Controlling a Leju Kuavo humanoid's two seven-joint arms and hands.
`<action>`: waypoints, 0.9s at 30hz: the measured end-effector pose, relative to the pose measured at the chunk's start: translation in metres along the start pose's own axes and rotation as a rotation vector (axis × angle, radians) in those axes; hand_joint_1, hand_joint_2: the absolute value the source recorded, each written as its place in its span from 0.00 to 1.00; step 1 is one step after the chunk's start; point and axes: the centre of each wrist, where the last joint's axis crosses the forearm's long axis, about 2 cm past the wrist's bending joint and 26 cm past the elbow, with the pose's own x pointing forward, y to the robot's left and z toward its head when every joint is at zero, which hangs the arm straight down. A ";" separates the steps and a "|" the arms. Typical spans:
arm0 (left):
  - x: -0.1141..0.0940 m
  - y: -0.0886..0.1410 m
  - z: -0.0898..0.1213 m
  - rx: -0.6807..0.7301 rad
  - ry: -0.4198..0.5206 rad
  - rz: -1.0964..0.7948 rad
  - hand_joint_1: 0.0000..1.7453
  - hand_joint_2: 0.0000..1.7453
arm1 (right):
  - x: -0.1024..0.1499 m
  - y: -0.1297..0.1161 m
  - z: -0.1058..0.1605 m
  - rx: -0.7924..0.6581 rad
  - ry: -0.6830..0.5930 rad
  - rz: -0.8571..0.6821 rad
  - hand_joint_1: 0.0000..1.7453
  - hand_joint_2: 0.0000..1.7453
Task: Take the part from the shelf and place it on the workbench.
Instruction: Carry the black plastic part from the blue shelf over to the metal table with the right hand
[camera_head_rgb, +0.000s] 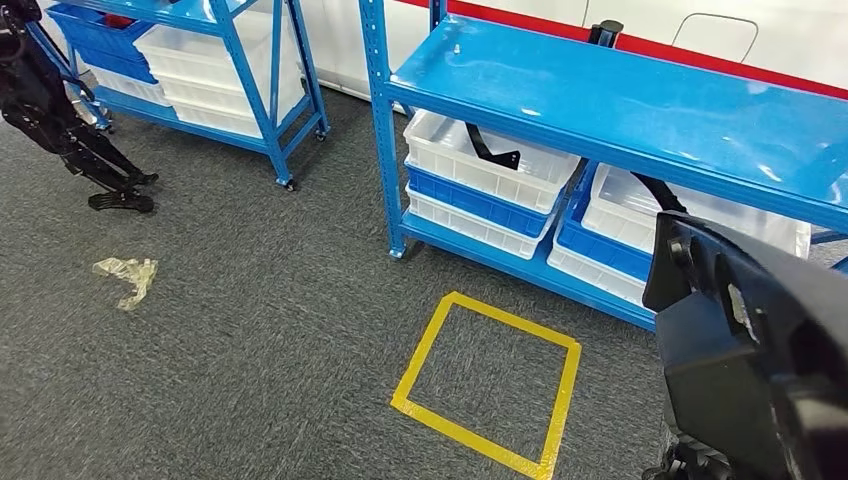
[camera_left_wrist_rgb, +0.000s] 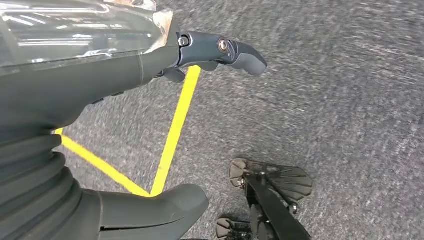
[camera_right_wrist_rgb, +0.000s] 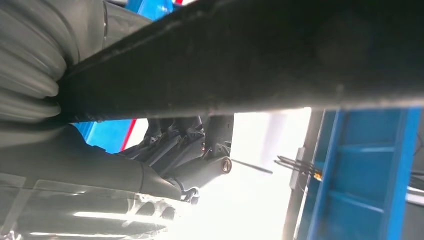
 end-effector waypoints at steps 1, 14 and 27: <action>-0.001 0.000 0.000 0.004 0.005 0.000 0.00 1.00 | -0.001 0.000 0.000 0.001 0.001 -0.009 1.00 1.00; -0.004 -0.006 0.003 0.046 0.018 0.027 0.00 1.00 | -0.017 0.009 0.000 0.038 0.028 -0.092 1.00 1.00; -0.005 -0.005 0.003 0.062 0.005 0.019 0.00 1.00 | -0.034 0.009 0.005 0.032 0.050 -0.072 1.00 1.00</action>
